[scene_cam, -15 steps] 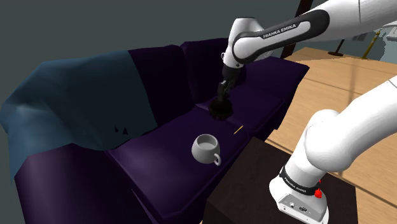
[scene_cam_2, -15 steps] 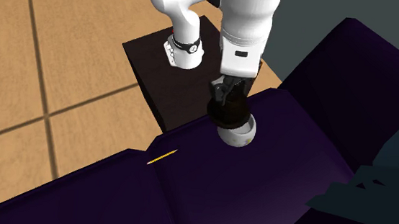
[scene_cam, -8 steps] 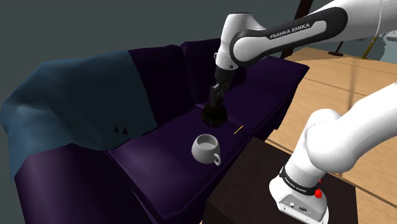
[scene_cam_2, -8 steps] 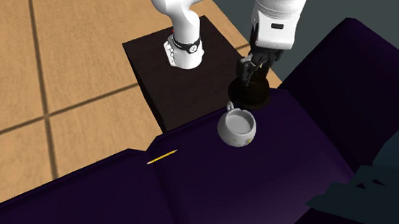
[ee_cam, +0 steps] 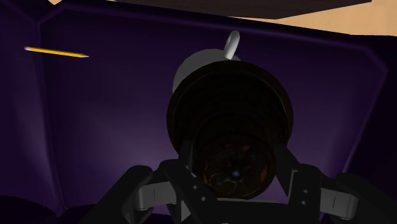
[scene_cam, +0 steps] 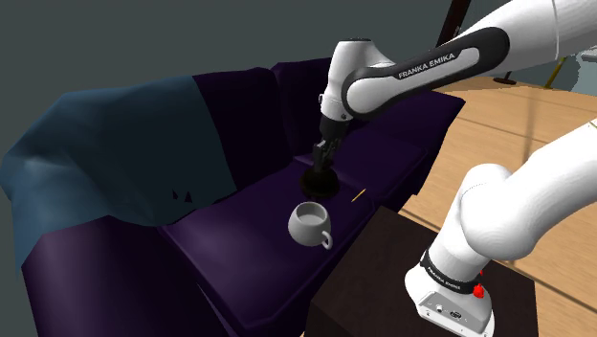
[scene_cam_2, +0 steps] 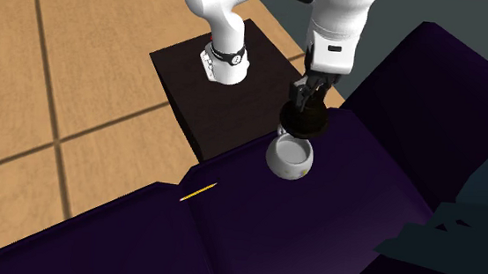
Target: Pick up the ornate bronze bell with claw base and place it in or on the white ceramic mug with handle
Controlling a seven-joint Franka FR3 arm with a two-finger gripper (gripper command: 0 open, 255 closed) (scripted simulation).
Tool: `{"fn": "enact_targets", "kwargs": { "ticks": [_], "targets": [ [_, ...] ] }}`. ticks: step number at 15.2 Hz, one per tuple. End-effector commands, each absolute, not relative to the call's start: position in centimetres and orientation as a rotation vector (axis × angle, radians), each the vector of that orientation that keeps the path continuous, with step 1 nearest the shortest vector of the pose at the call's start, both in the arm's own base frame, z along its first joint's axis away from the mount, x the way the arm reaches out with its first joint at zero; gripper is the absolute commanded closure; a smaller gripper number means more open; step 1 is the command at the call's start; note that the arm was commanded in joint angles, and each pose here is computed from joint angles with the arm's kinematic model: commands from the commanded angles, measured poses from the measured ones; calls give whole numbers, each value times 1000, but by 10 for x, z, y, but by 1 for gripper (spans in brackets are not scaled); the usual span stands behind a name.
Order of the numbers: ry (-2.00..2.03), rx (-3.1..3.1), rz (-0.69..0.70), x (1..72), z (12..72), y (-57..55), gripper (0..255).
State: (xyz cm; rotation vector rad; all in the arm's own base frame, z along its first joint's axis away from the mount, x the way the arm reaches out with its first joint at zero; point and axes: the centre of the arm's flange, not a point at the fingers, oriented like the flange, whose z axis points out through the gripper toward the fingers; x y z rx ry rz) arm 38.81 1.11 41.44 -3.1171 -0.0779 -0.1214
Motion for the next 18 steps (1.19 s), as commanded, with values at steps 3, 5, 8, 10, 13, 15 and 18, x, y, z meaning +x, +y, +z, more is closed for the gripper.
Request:
{"fn": "enact_targets", "kwargs": {
  "ticks": [3,5,8,10,13,15,18],
  "targets": [
    [-78,-3117,-124,388,395,11,255],
    [-78,-3117,-124,388,384,11,255],
    [-78,-3117,-124,388,368,11,255],
    [-78,-3117,-124,388,358,11,255],
    [-78,-3117,-124,388,342,11,255],
    [-78,-3117,-124,388,331,11,255],
    [-78,-3117,-124,388,324,11,255]
  ]
}}
